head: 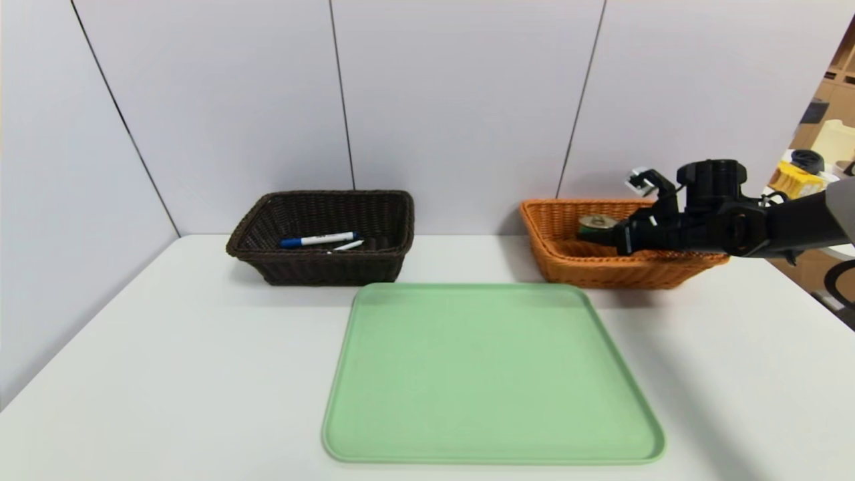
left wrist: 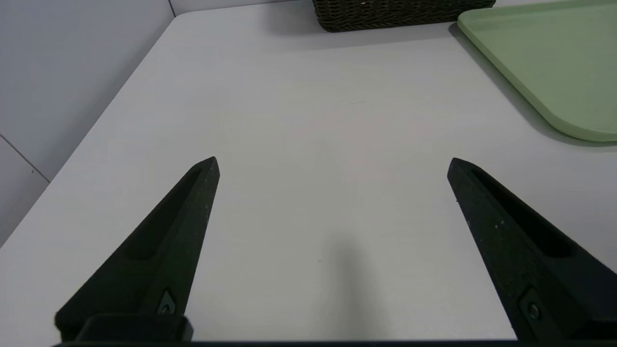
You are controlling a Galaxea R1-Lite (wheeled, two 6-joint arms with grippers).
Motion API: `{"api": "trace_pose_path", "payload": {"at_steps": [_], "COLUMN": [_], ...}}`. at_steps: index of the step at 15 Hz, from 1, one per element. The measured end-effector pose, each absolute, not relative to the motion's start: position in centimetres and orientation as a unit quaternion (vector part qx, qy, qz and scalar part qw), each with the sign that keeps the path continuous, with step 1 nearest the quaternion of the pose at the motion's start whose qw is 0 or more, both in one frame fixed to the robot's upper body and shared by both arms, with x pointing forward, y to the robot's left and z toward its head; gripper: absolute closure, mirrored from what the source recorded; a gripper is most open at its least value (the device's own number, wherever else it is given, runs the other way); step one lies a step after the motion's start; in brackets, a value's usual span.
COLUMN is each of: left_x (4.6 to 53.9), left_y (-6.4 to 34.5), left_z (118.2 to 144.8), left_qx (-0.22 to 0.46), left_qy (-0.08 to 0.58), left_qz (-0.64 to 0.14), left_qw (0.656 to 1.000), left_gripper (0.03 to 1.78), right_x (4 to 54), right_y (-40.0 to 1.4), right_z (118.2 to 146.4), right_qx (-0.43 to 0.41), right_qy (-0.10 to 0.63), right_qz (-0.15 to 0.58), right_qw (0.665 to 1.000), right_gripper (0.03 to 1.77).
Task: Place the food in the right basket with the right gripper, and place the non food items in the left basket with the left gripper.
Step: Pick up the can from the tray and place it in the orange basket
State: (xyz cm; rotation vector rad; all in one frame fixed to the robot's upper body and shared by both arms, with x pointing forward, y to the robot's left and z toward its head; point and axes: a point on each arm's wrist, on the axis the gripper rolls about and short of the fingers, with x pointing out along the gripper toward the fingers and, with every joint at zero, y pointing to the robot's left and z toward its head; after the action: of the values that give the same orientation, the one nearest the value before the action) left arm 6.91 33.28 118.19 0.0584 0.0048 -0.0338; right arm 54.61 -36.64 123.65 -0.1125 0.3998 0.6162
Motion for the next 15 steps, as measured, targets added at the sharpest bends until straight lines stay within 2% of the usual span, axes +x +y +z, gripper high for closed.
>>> {"api": "trace_pose_path", "payload": {"at_steps": [15], "left_x": [6.9], "left_y": [33.3], "left_z": [118.2], "left_qx": [0.029], "left_qy": [0.003], "left_qz": [-0.017], "left_qw": [0.999], "left_gripper": [0.12], "right_x": [54.5], "right_y": [-35.1], "right_z": [124.3], "right_qx": [-0.058], "right_qy": [0.19], "right_qz": [0.316], "right_qw": [0.928], "right_gripper": [0.81]}}
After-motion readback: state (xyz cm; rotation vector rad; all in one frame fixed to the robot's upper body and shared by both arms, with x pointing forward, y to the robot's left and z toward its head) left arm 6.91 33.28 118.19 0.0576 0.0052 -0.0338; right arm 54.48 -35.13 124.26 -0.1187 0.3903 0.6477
